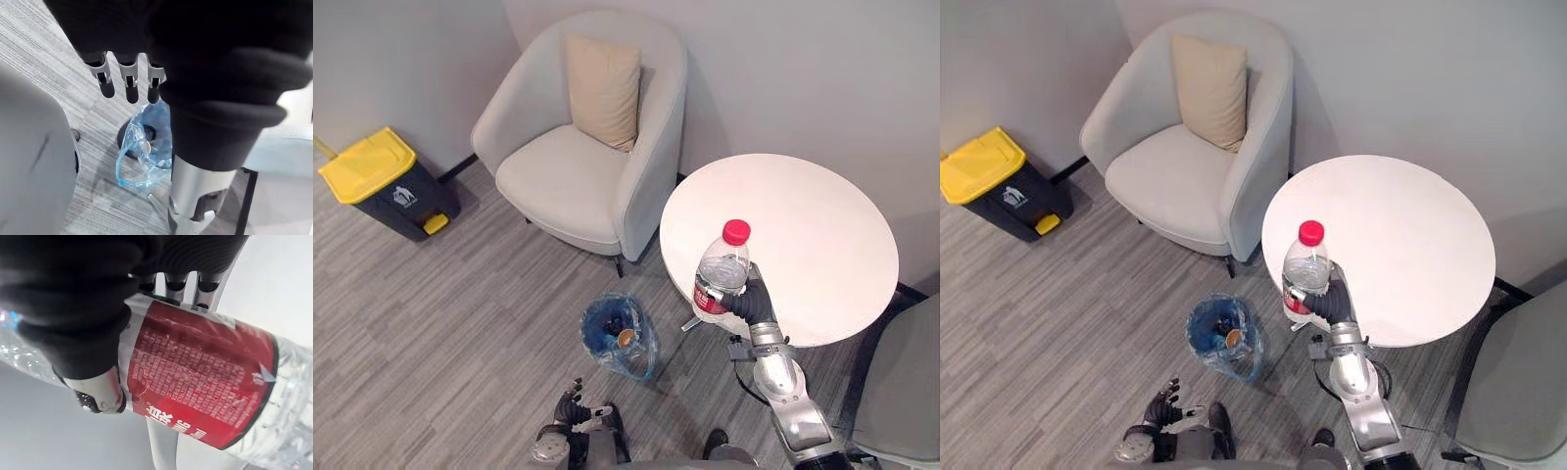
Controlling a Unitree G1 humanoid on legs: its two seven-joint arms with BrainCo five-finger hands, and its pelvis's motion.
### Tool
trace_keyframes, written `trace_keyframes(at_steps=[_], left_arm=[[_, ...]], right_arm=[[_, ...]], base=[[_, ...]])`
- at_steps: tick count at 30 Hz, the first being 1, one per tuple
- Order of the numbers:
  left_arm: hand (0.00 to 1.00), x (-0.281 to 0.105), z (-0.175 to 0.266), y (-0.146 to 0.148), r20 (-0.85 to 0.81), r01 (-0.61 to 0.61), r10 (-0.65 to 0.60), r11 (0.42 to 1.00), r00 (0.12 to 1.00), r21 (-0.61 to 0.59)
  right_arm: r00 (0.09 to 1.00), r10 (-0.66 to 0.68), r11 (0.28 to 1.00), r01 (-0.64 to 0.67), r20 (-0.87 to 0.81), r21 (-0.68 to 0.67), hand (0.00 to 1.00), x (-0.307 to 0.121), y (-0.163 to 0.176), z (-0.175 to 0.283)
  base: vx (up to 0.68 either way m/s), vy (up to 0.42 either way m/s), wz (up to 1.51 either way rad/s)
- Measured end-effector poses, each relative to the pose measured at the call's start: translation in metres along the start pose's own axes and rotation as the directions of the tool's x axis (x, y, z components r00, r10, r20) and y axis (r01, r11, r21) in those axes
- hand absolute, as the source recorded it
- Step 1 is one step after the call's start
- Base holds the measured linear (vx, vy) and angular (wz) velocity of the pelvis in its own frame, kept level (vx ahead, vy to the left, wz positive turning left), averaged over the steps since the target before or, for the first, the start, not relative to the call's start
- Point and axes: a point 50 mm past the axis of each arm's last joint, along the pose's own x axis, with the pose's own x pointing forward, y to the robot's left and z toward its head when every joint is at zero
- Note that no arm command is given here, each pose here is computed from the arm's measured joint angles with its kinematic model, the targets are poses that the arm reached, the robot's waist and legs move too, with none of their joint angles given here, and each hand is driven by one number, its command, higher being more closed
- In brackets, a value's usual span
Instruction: Gather rubbish on tea table into small bin, then transfer packed bag to large trash can.
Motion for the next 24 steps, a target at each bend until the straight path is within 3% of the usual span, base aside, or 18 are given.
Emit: trace_keyframes(at_steps=[9,14,24], left_arm=[[0.00,-0.001,0.005,0.012,0.026,-0.027,0.026,1.000,0.999,0.012],[0.00,0.003,0.011,0.006,0.038,-0.012,0.012,1.000,0.999,0.006],[0.00,0.001,0.006,0.008,0.022,-0.027,0.028,0.999,0.999,-0.018]], right_arm=[[0.994,0.094,0.995,-0.093,-0.062,0.020,1.00,-0.009,0.020,-0.011],[0.995,0.084,0.996,-0.084,-0.047,-0.008,1.00,-0.006,0.012,-0.010],[0.997,0.056,0.998,-0.057,-0.052,-0.017,1.00,-0.005,0.004,-0.012]], base=[[0.11,0.081,0.41],[0.25,-0.087,1.00],[0.08,-0.016,-0.01]])
